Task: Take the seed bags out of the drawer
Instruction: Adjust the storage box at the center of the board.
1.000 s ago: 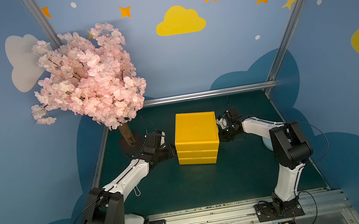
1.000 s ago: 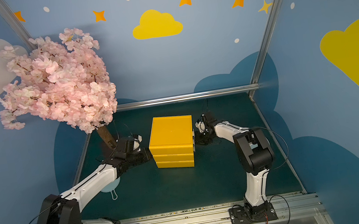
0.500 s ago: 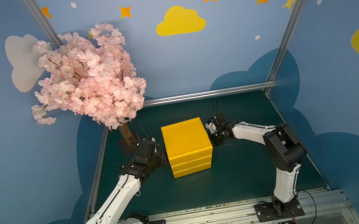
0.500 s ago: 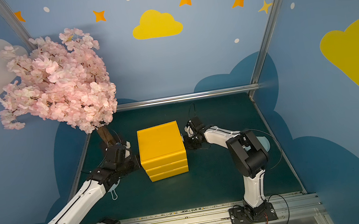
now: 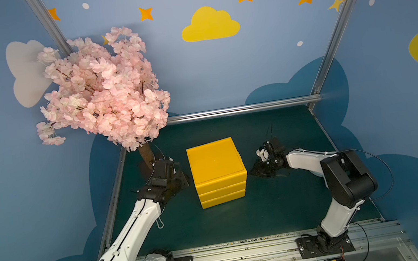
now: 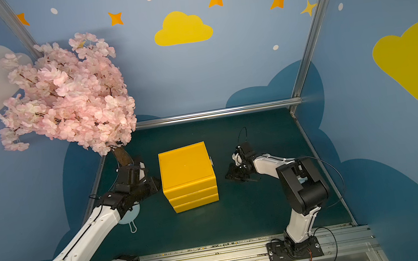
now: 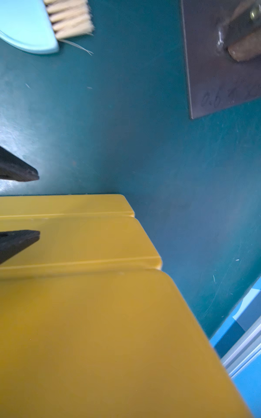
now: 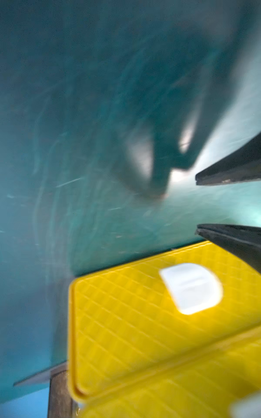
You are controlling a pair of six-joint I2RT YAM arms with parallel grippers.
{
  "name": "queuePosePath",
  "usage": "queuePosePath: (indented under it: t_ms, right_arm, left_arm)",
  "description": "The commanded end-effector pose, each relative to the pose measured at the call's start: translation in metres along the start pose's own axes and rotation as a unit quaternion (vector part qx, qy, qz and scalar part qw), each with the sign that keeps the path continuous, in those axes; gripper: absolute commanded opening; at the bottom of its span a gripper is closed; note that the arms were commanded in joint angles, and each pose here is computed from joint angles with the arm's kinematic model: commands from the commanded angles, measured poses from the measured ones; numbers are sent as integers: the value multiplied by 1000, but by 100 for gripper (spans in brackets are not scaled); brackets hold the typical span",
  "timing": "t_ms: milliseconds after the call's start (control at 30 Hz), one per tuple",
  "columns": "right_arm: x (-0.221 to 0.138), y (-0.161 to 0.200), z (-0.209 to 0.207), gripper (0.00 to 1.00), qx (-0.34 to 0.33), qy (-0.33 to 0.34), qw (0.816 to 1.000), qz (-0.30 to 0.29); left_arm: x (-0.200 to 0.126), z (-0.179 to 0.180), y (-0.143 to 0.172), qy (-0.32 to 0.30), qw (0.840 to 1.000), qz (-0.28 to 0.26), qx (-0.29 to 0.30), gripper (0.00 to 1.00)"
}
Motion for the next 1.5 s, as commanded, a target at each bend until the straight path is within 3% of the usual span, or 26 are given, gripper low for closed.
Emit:
queuePosePath:
  t_ms: [0, 267, 900, 1100, 1467]
  right_arm:
    - [-6, 27, 2, 31, -34, -12, 999, 16]
    - [-10, 67, 8, 27, -49, -41, 998, 19]
    - [26, 79, 51, 25, -55, -101, 992, 52]
    - [16, 76, 33, 28, -51, -63, 996, 34]
    - [-45, 66, -7, 55, -30, -62, 997, -35]
  left_arm:
    - [2, -9, -24, 18, 999, -25, 14, 40]
    - [24, -19, -49, 29, 999, -3, 21, 40]
    - [58, -29, -77, 42, 998, 26, 49, 40]
    - [36, -13, -65, -26, 998, 30, 49, 39]
    - [-37, 2, -12, -40, 999, 1, 26, 43]
Point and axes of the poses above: each gripper's point midway between its finger pads, its own x axis out along the fingers, its own z axis along the line the jaws close on, y = z × x, the point moved 8 cm from there along -x, back along the fingers, and after that the axes turned 11 degrees about x, right-handed, at the moved point
